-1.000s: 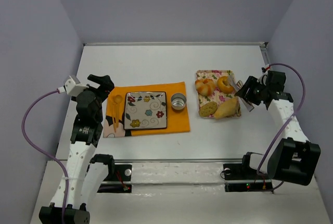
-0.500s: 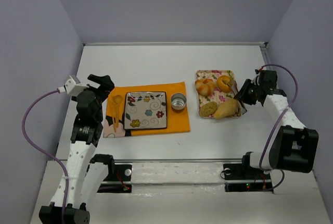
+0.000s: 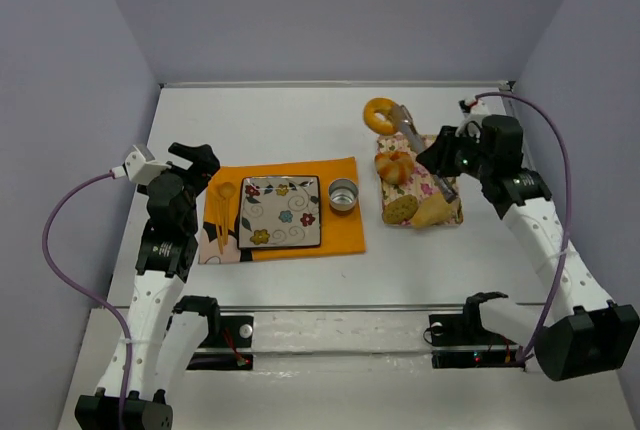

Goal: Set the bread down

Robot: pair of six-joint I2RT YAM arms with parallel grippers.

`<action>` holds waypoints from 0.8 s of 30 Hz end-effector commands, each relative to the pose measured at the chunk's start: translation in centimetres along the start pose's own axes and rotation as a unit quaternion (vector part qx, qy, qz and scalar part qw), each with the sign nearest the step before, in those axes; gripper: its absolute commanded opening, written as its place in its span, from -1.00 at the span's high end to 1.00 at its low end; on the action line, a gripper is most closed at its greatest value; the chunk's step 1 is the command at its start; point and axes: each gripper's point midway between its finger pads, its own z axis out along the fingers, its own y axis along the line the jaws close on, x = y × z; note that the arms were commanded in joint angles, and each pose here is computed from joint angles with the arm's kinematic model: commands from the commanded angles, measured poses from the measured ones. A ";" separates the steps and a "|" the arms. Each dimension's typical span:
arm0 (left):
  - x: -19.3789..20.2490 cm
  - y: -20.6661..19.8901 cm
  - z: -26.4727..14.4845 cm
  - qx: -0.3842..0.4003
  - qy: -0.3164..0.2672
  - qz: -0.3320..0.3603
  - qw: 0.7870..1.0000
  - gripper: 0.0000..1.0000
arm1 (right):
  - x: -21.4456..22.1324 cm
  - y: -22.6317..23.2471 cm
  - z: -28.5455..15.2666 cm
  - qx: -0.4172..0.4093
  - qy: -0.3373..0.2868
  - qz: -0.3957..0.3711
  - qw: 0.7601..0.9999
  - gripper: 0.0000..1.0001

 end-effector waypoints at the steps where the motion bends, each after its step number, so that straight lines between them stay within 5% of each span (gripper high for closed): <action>1: -0.8 -0.4 0.2 0.009 -0.019 -0.007 1.000 -0.98 | -0.4 11.1 0.0 -0.149 -0.007 -0.119 0.982 0.86; 11: -0.8 -0.5 0.1 0.011 -0.017 -0.006 1.000 -0.98 | 9.5 24.8 7.6 -0.266 0.134 -0.244 0.923 0.82; 20: -1.0 -0.5 -0.2 0.015 -0.022 -0.009 1.000 -0.98 | 14.4 25.3 11.8 -0.237 0.214 -0.254 0.913 0.76; 24: -0.9 -0.5 -0.1 0.014 -0.020 -0.008 1.000 -0.98 | 16.4 24.8 10.8 -0.240 0.247 -0.263 0.901 0.54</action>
